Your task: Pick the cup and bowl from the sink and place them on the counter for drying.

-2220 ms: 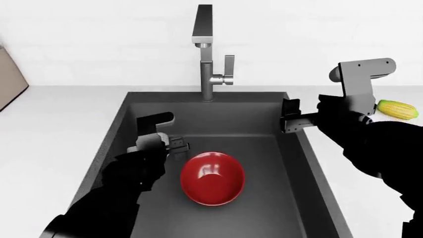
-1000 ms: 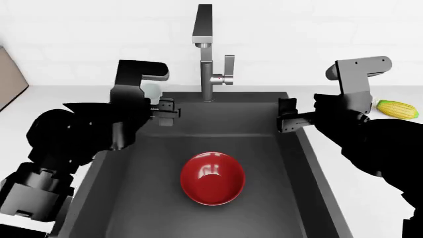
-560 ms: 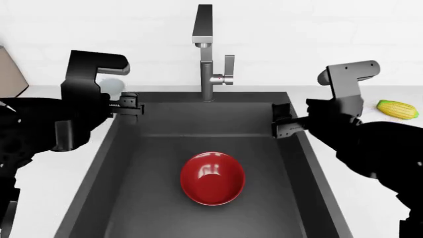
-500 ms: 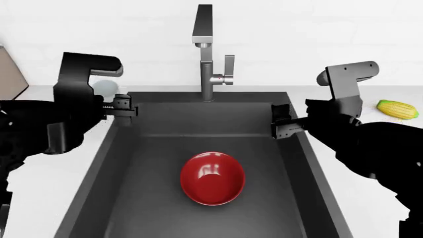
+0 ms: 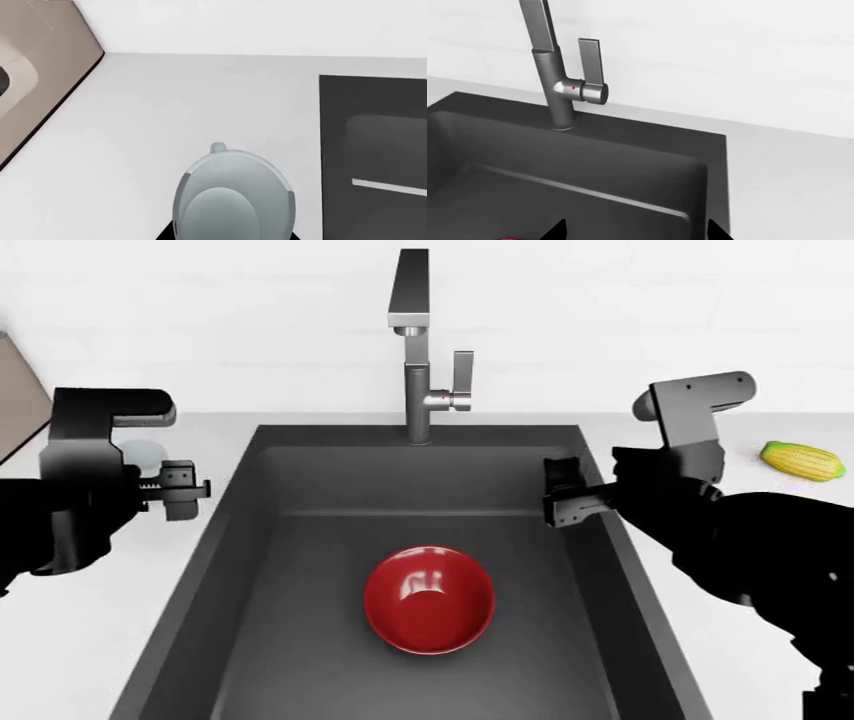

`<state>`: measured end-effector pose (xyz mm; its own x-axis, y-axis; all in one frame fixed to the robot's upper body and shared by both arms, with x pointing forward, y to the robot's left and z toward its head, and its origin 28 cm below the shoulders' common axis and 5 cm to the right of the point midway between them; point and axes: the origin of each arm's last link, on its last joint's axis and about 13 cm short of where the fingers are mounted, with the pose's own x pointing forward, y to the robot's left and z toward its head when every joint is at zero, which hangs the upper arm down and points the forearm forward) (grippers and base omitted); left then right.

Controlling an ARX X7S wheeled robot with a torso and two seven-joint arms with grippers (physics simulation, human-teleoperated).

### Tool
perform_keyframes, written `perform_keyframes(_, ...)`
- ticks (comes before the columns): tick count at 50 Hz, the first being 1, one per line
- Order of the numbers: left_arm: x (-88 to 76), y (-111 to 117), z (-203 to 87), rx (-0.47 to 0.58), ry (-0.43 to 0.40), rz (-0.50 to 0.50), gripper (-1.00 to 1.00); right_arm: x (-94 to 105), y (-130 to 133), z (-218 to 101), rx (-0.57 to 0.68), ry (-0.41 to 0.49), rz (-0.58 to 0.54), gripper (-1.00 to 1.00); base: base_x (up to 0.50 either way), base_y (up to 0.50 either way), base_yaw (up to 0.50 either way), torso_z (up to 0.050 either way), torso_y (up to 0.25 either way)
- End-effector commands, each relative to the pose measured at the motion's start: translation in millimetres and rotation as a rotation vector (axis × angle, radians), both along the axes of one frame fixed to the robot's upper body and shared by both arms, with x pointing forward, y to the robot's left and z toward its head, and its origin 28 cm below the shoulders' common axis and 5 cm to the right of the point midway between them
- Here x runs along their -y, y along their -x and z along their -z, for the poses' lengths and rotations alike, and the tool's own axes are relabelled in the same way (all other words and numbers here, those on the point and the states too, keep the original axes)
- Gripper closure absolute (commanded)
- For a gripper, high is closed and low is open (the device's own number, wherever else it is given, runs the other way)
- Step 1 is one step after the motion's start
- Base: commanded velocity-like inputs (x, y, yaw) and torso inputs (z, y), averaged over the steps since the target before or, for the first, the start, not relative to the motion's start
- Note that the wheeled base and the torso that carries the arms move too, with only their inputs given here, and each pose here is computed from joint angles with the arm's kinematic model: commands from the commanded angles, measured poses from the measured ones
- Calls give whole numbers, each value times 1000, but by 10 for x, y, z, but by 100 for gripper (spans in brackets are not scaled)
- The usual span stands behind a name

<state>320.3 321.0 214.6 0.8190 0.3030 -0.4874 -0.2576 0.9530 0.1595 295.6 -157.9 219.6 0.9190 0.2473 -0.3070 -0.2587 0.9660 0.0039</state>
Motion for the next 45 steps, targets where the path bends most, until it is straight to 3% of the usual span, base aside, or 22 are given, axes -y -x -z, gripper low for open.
perform_keyframes(1, -122, -8, 126, -27, 2, -59, 100, -16, -16, 8, -5, 2, -4, -100, 0, 0, 0, 0, 0)
perform_keyframes(22, -147, -27, 212, -64, 50, -64, 100, -17, -19, 62, -11, -10, -5, -100, 0, 0, 0, 0, 0)
perform_keyframes(23, -152, -31, 212, -63, 53, -70, -100, -18, -26, 62, -9, -11, -4, -100, 0, 0, 0, 0, 0)
perform_keyframes(45, -140, -75, 51, -24, 48, -75, -100, -32, -64, 57, -5, -12, -11, -100, 0, 0, 0, 0, 0)
